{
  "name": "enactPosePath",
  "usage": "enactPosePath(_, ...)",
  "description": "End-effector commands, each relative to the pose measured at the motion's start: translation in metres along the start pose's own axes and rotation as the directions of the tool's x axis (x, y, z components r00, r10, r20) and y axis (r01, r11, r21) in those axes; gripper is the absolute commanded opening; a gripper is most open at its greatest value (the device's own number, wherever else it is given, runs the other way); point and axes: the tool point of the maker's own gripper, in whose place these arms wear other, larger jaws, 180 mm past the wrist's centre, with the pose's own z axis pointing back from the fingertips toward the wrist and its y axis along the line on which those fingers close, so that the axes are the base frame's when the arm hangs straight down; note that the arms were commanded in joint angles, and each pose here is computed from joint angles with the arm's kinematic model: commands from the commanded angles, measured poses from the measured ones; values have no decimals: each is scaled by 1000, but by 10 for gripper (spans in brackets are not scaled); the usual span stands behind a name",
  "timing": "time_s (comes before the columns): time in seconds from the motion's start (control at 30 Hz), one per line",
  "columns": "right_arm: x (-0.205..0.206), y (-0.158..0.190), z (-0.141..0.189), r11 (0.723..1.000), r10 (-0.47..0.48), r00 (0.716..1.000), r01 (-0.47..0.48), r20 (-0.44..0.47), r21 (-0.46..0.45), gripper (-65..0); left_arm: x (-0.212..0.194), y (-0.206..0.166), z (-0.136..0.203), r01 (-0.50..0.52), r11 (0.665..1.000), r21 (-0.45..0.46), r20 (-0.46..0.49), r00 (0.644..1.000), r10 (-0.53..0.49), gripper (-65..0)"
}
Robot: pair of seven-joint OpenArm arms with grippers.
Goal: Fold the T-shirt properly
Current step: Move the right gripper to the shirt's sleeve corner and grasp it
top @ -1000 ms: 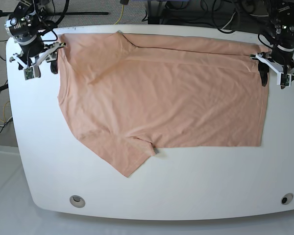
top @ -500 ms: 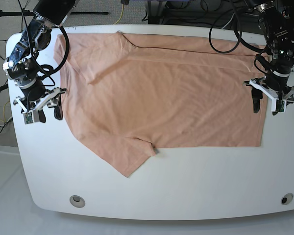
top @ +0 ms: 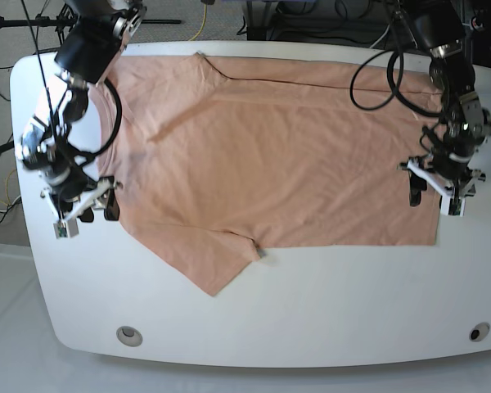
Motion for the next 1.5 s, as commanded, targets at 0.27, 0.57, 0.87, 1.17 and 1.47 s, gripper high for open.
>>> enactPosePath(0.27, 47, -3, -34, 997, -2, 999, -2, 46, 82, -302, 21, 12, -15, -24, 1000, 10, 60, 998, 23, -271)
enactPosePath(0.57, 58, -22, -68, 997, -29, 999, 26, 27, 76, -298, 11, 13, -19, -14, 1000, 9, 46, 999, 13, -265)
enactPosePath(0.87, 48, -28, -87, 995, -70, 998, 70, -7, 69, -298, -3, 20, -24, -37, 999, 12, 12, 999, 37, -264)
enactPosePath(1.17, 34, -14, -95, 991, -94, 995, 95, -20, 97, -300, -10, 27, -24, -67, 997, 24, -6, 998, 67, -267)
enactPosePath(1.47, 32, -4, -100, 988, -100, 995, 98, 11, 117, -296, -9, 24, -22, -72, 997, 17, 5, 997, 72, -267)
